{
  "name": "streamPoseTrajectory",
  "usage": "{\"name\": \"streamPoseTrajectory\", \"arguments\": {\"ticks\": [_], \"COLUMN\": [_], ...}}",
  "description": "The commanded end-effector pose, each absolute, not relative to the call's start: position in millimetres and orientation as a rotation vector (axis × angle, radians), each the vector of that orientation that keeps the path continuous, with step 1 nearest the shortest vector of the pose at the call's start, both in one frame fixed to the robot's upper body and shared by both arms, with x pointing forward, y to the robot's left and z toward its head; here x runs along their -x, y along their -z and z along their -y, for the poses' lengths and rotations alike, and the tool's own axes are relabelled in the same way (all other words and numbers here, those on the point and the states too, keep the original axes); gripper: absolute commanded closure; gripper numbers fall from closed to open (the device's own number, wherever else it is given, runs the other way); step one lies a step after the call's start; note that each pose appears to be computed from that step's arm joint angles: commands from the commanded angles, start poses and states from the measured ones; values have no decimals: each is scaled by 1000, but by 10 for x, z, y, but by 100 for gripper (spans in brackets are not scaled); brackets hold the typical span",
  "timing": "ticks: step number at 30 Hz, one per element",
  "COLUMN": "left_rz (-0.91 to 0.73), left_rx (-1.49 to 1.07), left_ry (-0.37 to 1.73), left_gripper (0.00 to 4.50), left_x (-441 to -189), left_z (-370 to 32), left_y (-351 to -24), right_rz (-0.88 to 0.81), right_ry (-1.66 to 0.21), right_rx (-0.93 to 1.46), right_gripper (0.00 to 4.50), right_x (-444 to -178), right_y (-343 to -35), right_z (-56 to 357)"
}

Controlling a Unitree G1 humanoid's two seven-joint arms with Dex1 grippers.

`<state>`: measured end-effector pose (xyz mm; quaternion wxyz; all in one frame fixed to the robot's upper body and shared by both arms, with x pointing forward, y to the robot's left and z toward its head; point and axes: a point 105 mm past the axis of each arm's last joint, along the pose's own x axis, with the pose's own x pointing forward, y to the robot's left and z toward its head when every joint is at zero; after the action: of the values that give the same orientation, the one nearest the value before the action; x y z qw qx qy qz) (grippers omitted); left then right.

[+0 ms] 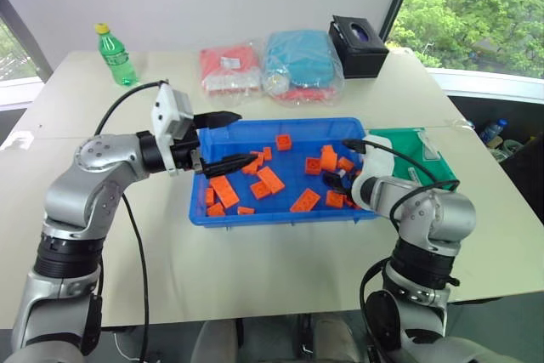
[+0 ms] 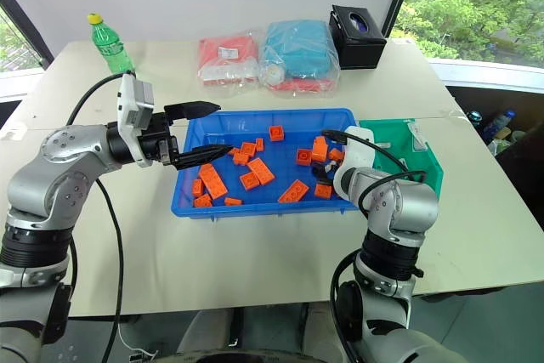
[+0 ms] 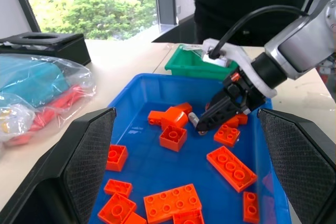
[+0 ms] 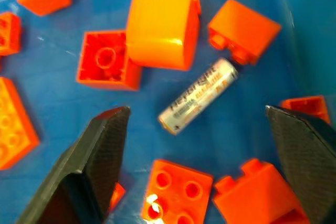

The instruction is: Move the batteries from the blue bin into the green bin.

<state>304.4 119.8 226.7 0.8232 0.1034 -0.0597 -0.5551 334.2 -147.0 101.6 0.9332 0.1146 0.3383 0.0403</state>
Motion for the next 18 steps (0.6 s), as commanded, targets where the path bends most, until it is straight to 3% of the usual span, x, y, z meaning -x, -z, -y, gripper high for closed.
{"name": "streamPoseTrajectory", "arguments": {"ticks": [1,11,14,18], "left_rz": [175,180,180,179], "left_rx": [-255,-256,-256,-254], "left_ry": [1182,1171,1169,1170], "left_gripper": [0,0,0,0], "left_x": [-3019,-3018,-3018,-3021], "left_z": [-1194,-1207,-1216,-1210], "left_y": [-2389,-2410,-2414,-2410], "right_rz": [-689,-723,-723,-716], "right_ry": [-81,-128,-133,-151], "right_rx": [-244,-248,-240,-216], "right_gripper": [26,26,99,304], "right_x": [-3409,-3485,-3460,-3444], "right_y": [-1011,-822,-810,-827], "right_z": [1458,1306,1301,1286]}}
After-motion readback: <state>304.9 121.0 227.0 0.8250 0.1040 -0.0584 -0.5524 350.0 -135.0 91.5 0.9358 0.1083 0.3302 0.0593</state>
